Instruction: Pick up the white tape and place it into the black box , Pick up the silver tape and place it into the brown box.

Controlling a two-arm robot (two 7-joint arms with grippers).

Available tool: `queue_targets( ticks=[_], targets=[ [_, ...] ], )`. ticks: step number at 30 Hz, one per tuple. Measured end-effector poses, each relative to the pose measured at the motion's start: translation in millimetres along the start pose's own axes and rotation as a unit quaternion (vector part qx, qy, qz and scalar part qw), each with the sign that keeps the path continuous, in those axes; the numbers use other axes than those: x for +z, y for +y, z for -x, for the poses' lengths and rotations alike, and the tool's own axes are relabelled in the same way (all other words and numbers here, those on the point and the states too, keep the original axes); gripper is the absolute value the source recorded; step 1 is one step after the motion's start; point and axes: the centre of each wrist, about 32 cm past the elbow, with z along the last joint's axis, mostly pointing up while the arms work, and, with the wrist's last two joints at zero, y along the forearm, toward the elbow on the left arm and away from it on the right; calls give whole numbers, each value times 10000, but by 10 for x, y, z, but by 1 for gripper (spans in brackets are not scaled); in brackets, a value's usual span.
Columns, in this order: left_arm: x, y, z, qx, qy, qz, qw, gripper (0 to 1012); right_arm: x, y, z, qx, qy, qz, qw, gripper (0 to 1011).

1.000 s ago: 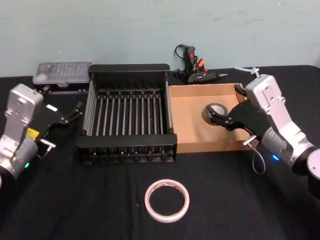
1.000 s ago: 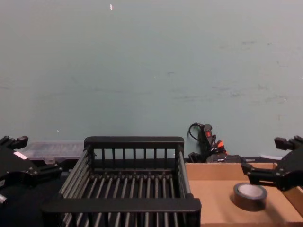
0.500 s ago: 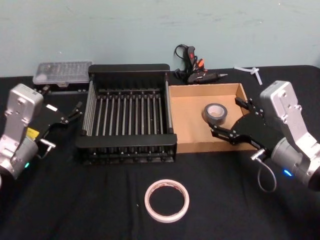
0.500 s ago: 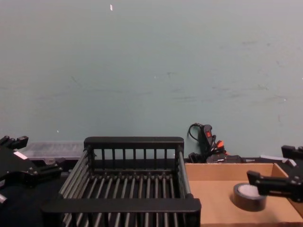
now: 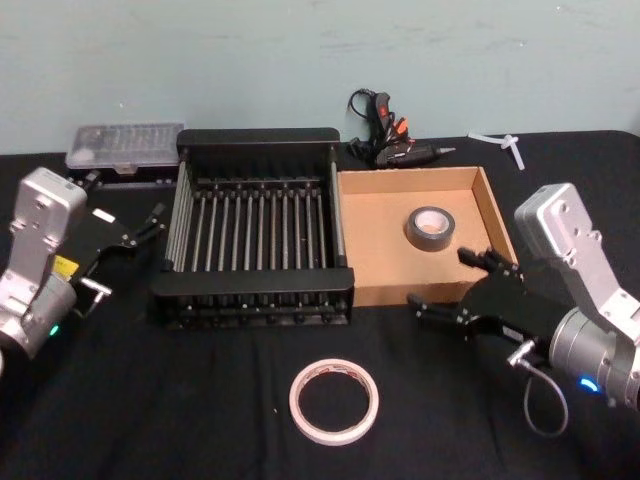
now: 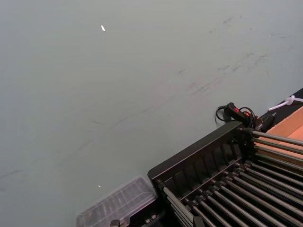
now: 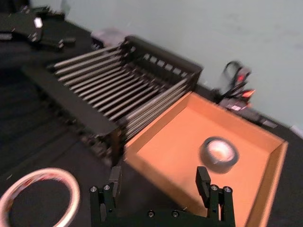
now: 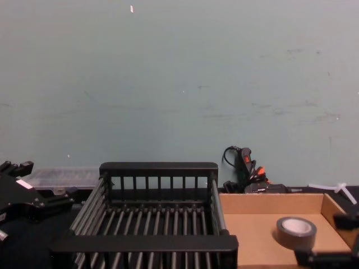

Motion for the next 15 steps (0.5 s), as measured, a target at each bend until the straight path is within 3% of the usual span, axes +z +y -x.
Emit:
queue_targets(
  ticks=[7,15],
  targets=[
    [0,0,0,0,0,0,10000,1001,51,-4,83,382,149,510,9979,1002],
    [0,0,0,0,0,0,10000,1001,102,48,164,688,143,824,9941,1002]
  ],
)
